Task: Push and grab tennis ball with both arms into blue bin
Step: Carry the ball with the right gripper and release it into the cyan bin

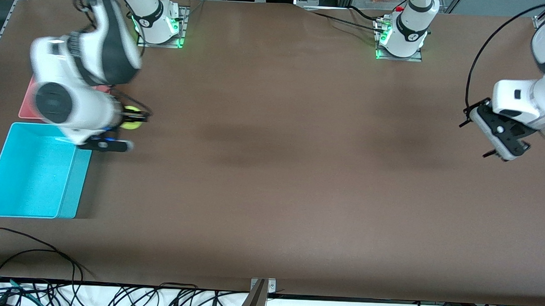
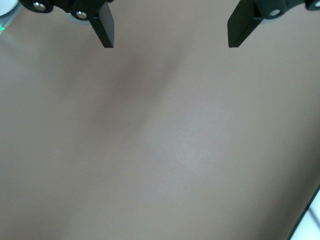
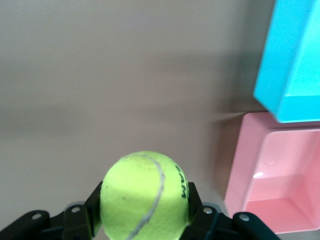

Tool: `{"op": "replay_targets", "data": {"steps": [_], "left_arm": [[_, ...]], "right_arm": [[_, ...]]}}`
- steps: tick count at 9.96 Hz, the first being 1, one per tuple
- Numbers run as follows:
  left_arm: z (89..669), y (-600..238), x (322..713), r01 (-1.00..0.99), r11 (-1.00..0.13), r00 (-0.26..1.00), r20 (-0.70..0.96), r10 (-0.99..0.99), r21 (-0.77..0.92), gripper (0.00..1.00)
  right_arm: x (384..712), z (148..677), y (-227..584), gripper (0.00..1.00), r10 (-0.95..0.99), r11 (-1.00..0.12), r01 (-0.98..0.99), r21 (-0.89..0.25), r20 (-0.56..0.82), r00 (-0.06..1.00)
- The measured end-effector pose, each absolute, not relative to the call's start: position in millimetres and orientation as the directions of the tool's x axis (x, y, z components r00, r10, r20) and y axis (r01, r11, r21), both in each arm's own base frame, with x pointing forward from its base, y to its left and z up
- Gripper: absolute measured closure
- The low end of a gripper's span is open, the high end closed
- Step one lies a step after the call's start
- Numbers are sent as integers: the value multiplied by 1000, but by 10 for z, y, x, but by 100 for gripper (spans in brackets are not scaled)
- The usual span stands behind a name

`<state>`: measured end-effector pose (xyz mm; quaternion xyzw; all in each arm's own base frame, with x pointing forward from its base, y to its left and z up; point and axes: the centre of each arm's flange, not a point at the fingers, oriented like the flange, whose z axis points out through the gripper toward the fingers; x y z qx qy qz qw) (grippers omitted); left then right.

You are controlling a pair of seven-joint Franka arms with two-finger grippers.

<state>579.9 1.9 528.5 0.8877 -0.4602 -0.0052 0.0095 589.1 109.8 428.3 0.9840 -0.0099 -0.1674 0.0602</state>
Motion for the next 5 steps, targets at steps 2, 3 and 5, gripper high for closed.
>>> {"op": "replay_targets", "data": {"steps": [2, 3, 5], "left_arm": [[5686, 40, 5592, -725, -688, 688, -11, -725, 15, 0], [5865, 62, 5474, -658, -753, 753, -13, -658, 13, 0], [6181, -102, 5248, -487, -873, 873, -27, -487, 12, 0]], "right_arm": [[5951, 4462, 344, 34, 12, -997, 34, 65, -316, 949], [5959, 4486, -3, 34, 40, -998, 51, 26, -313, 949], [5932, 4495, -688, 34, 79, -997, 77, -16, -292, 953]]}}
